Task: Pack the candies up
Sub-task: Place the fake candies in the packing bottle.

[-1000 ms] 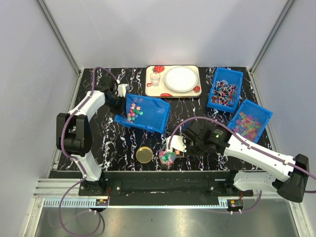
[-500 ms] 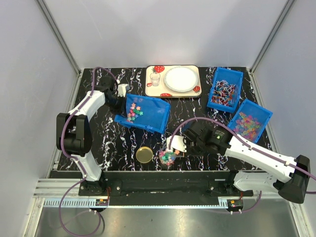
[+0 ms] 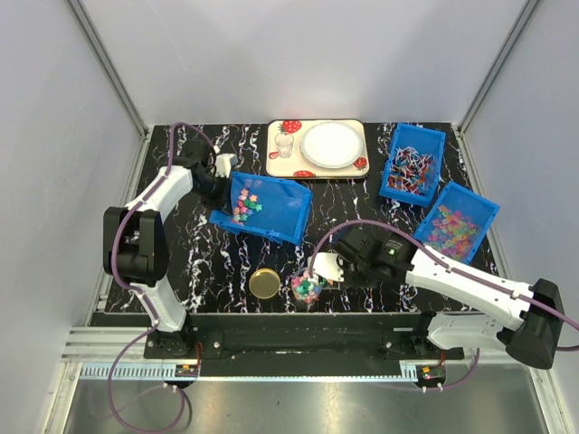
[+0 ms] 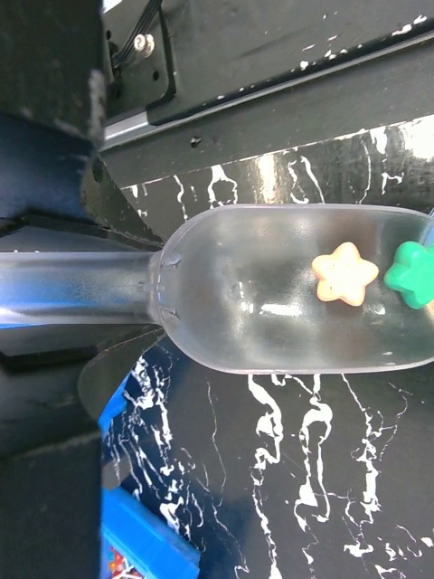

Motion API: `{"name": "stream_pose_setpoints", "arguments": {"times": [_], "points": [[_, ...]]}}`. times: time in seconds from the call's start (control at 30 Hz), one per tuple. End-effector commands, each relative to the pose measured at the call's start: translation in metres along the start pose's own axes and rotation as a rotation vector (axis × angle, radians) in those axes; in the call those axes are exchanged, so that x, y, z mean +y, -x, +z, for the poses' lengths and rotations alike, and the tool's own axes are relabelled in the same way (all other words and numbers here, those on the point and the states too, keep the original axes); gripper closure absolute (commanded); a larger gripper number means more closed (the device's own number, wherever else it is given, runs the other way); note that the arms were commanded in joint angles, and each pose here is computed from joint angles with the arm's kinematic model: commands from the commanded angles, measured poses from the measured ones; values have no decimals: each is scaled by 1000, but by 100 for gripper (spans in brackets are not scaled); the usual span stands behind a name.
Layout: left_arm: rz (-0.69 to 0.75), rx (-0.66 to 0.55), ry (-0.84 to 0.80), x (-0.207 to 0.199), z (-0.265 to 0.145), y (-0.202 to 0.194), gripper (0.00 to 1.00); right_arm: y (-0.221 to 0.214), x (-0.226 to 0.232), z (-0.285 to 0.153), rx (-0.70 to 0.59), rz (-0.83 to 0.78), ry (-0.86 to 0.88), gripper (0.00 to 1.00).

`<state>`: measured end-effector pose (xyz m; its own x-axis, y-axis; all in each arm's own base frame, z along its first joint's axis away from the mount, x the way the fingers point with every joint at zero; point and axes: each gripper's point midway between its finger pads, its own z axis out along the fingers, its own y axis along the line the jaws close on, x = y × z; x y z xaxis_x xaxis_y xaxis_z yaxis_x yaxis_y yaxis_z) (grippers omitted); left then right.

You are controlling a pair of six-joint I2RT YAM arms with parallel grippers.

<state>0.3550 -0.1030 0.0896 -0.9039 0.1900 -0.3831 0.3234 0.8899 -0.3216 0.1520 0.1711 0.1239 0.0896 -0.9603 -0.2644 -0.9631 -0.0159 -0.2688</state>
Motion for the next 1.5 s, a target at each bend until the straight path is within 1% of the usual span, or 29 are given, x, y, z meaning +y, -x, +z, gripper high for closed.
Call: {"name": "stream_pose_setpoints", "arguments": {"times": [0.0,0.2,0.47,0.57,0.7,0.77,0.83,0.9,1.07,1.13,1.3,1.43,1.47], "points": [[50,-125,-22,-13,-23,32,100,6,-18,-16,31,-46,-55,100],[53,-125,-25,-13,-23,32,100,-1,-19,-18,99,-68,-44,100],[52,-125,-28,-14,-23,32,100,-1,-18,-23,114,-81,-50,100],[50,-125,-28,-14,-23,32,100,3,-23,-28,102,-89,-70,100],[51,-125,-25,-13,-23,32,100,15,-33,-41,55,-91,-109,100],[53,-128,-26,-13,-23,33,100,25,-33,-45,5,-85,-104,100],[50,-125,-26,-13,-23,32,100,37,-25,-44,-57,-76,-56,100],[51,-124,-27,-13,-23,32,100,48,-20,-39,-94,-72,-17,100],[55,-129,-26,-14,-25,32,100,55,-11,-20,-103,-87,27,100],[55,-129,-24,-13,-24,33,100,61,-1,-14,-124,-88,77,100],[53,-125,-28,-13,-23,32,100,62,10,4,-120,-90,118,100],[54,-127,-28,-14,-24,32,100,51,19,23,-75,-87,146,100],[56,-131,-29,-14,-24,33,100,49,13,28,-55,-87,117,100]]}}
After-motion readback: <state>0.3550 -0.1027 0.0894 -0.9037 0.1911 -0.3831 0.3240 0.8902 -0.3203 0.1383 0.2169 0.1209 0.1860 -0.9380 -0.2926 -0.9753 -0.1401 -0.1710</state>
